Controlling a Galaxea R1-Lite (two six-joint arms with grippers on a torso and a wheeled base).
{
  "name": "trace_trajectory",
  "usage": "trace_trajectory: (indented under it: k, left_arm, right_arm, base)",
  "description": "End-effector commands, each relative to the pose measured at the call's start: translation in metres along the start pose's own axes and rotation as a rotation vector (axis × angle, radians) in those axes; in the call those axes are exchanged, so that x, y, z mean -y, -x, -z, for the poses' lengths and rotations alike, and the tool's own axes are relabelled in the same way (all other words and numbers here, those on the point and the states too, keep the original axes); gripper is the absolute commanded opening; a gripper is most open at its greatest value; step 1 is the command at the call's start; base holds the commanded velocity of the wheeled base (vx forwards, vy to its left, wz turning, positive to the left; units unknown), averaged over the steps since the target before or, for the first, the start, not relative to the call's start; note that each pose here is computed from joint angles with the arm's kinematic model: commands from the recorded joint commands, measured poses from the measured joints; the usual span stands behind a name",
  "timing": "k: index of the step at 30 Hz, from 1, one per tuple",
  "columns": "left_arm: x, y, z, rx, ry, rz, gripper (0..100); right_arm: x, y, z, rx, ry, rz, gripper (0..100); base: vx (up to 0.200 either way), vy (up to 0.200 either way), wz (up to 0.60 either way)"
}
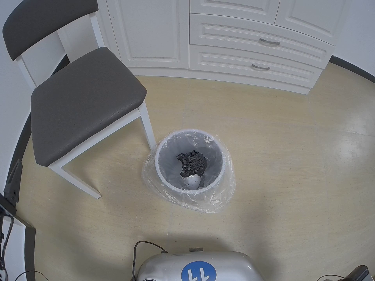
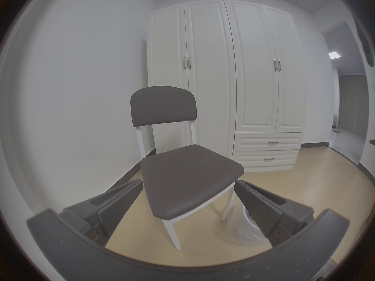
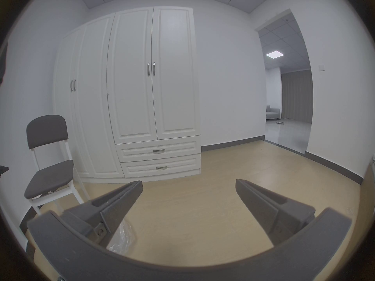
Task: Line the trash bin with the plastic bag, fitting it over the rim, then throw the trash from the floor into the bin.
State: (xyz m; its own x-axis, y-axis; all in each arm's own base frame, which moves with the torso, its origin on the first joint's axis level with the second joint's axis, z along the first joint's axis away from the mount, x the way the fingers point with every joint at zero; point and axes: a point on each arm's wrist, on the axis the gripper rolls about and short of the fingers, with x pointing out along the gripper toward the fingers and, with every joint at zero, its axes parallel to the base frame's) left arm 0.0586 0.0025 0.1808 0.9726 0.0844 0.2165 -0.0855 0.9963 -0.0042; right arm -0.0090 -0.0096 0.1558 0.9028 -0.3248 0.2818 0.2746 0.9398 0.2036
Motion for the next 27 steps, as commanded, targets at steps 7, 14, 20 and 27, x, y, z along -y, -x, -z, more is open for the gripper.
trace_trajectory:
  k: [7,14,20,27]
  left_arm:
    - [-0.005,0.064,-0.024,0.143,0.010,-0.004,100]
    - [-0.006,0.086,-0.016,0.177,0.007,-0.002,100]
    - [-0.007,0.099,0.001,0.115,0.009,0.014,100]
    - [-0.008,0.104,0.027,0.066,0.013,0.034,100]
  right_arm:
    - [0.011,0.036,0.011,0.136,-0.004,-0.023,100]
    - [0.011,0.035,0.015,0.141,0.003,-0.030,100]
    - [0.011,0.034,0.020,0.151,0.003,-0.049,100]
    - [0.010,0.034,0.026,0.134,0.010,-0.097,100]
  base:
    - [0.000,0.000,0.00]
    - [0.000,0.000,0.00]
    - [0.000,0.000,0.00]
    - [0.000,0.000,0.00]
